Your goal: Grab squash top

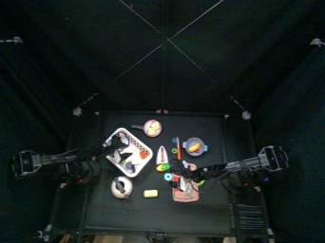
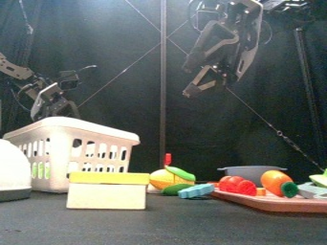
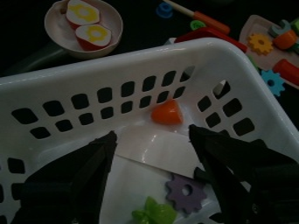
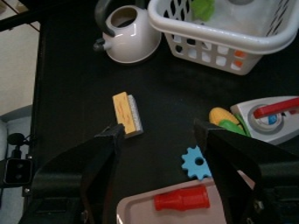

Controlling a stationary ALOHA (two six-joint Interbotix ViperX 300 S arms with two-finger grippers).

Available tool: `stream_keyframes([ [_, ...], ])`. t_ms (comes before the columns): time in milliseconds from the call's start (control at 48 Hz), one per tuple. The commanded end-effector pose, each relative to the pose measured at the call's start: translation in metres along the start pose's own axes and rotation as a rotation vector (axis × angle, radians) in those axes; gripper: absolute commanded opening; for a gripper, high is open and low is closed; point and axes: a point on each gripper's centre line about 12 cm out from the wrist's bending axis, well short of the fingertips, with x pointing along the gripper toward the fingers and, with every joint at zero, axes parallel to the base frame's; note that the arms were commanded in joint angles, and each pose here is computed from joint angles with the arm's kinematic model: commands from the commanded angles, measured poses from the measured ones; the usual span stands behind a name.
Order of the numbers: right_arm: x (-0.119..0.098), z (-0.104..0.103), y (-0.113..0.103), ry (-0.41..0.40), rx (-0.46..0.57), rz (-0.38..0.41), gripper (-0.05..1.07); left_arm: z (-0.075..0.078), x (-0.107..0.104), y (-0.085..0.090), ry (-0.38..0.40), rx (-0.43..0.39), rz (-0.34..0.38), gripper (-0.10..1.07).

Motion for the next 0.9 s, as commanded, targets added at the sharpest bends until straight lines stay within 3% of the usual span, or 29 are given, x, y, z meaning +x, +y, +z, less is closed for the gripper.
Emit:
stream_keyframes([
  [0, -0.008, 0.003, 0.007, -0.013, 0.034, 0.017, 0.95, 0.013, 0.000, -0.003, -0.042, 0.003, -0.009, 0.98],
  [188, -0.023, -0.011, 0.014, 0.063, 0.213, -0.031, 0.95, 0.019, 0.000, -0.010, -0.075, 0.019, -0.031, 0.98],
  [354, -0.039, -0.027, 0.007, 0.191, 0.384, -0.167, 0.95, 0.022, 0.000, -0.016, -0.087, 0.030, -0.052, 0.98],
  [583, -0.044, -0.060, 0.004, 0.377, 0.527, -0.326, 0.95, 0.025, 0.000, -0.019, -0.096, 0.038, -0.063, 0.98],
  [729, -0.054, -0.077, 0.003, 0.414, 0.612, -0.415, 0.95, 0.031, -0.001, -0.020, -0.111, 0.061, -0.066, 0.98],
  [875, -0.066, -0.093, 0.005, 0.388, 0.673, -0.502, 0.95, 0.035, -0.001, -0.022, -0.120, 0.079, -0.070, 0.98],
])
